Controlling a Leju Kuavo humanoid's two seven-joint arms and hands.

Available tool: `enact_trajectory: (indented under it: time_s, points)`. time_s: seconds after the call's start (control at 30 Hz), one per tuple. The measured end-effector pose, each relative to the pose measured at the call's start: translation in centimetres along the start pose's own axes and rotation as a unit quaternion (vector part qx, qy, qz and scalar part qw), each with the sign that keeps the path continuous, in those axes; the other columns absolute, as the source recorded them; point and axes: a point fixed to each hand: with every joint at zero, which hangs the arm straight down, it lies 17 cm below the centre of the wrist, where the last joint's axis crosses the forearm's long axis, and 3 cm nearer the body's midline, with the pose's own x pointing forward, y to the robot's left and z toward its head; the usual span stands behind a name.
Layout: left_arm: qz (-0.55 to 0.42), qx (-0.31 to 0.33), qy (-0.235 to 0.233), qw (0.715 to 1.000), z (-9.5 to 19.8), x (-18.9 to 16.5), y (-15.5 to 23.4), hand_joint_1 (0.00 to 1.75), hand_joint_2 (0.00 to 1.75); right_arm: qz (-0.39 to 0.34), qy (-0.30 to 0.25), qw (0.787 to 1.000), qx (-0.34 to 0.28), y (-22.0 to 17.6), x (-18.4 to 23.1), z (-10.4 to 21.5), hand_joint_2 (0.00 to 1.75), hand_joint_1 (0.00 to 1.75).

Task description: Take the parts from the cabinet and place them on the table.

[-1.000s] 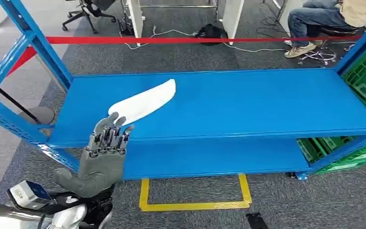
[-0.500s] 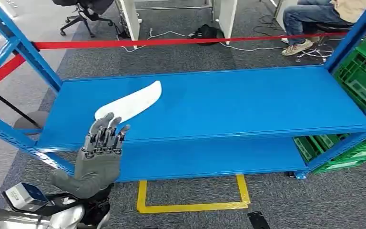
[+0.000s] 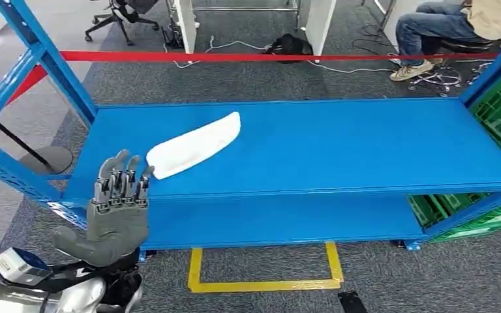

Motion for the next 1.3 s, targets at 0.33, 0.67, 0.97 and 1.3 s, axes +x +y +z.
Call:
enact_trajectory:
  time_s: [0.33, 0.67, 0.97, 1.3]
  points:
    - [-0.045, 0.005, 0.009, 0.999, 0.1, -0.4, 0.6, 0.00, 0.00, -0.024, -0.016, 0.999, 0.022, 0.7, 0.7, 0.1, 1.75, 0.00]
    - [-0.055, 0.011, 0.010, 0.998, 0.2, -0.4, 1.2, 0.00, 0.00, -0.018, -0.014, 0.999, 0.024, 0.4, 0.1, 0.1, 1.75, 0.00]
    - [-0.054, 0.011, 0.010, 0.998, 0.2, -0.4, 1.2, 0.00, 0.00, -0.018, -0.011, 1.000, 0.023, 0.4, 0.1, 0.0, 1.75, 0.00]
    - [-0.070, 0.005, 0.041, 0.997, 0.4, -1.6, 1.1, 0.00, 0.00, -0.019, -0.009, 0.999, 0.023, 0.4, 0.0, 0.1, 1.75, 0.00]
